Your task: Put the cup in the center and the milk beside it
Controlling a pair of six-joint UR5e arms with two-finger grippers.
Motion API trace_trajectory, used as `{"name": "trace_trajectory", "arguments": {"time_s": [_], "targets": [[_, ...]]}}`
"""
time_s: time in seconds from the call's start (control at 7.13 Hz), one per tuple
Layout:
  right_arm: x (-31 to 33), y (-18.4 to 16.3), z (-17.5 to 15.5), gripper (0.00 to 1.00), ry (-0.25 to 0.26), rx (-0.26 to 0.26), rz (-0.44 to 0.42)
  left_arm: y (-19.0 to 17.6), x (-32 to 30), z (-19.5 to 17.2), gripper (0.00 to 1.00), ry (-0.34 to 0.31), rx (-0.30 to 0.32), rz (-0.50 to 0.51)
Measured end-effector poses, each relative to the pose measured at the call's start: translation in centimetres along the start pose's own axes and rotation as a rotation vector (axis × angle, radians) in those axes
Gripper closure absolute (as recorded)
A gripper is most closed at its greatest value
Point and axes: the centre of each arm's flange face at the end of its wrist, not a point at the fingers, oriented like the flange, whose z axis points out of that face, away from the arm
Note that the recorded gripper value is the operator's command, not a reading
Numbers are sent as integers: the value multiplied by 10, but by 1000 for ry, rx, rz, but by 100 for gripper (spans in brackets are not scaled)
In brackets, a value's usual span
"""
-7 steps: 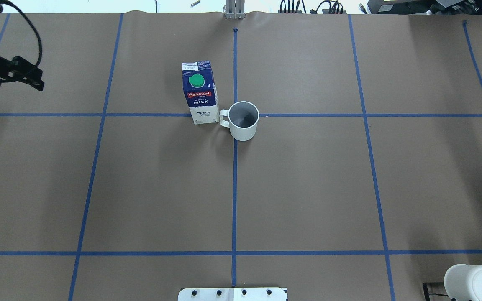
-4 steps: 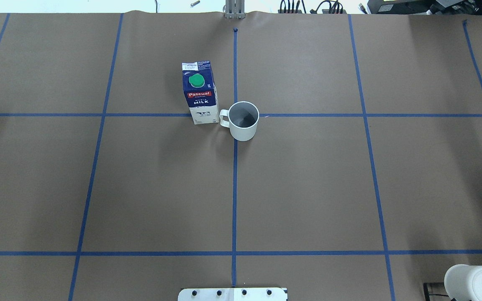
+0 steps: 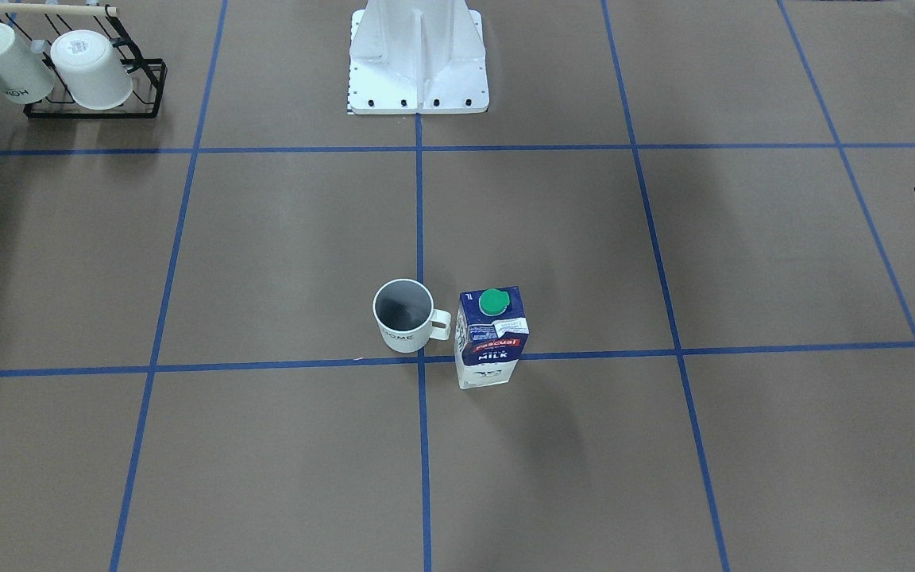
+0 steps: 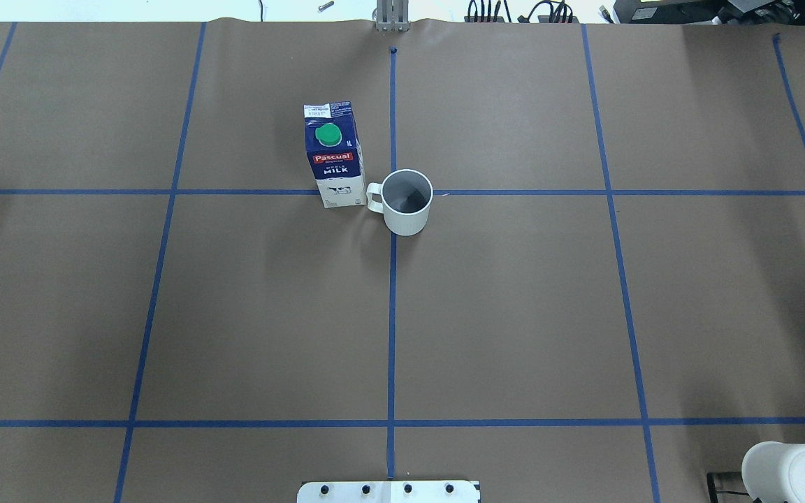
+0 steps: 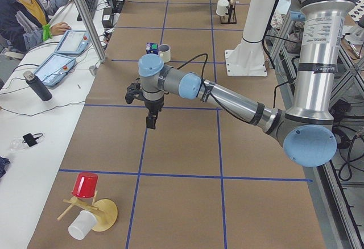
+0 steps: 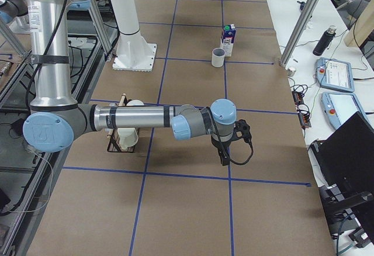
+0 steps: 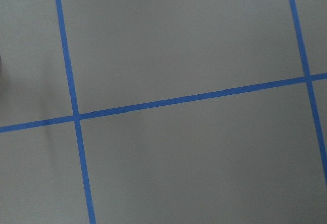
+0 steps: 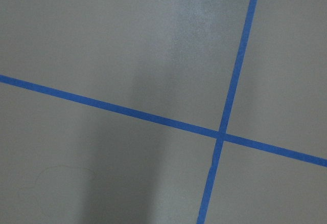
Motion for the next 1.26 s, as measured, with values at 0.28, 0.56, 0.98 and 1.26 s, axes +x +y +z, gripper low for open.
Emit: {"name": "trace_trajectory", "arguments": {"time_s": [0.28, 0.56, 0.98, 1.26], "targets": [[-5, -6, -1, 0, -1, 5, -8, 3, -6, 0, 2, -1, 0, -6], [-14, -11, 2, 0, -5, 2, -1, 10, -22, -2, 2, -5, 2, 29], [-26, -15, -6, 0, -6, 20, -12, 12, -29, -2, 2, -7, 0, 41], [-27, -13, -8, 0, -6, 22, -14, 12, -26, -5, 2, -7, 6, 47]]}}
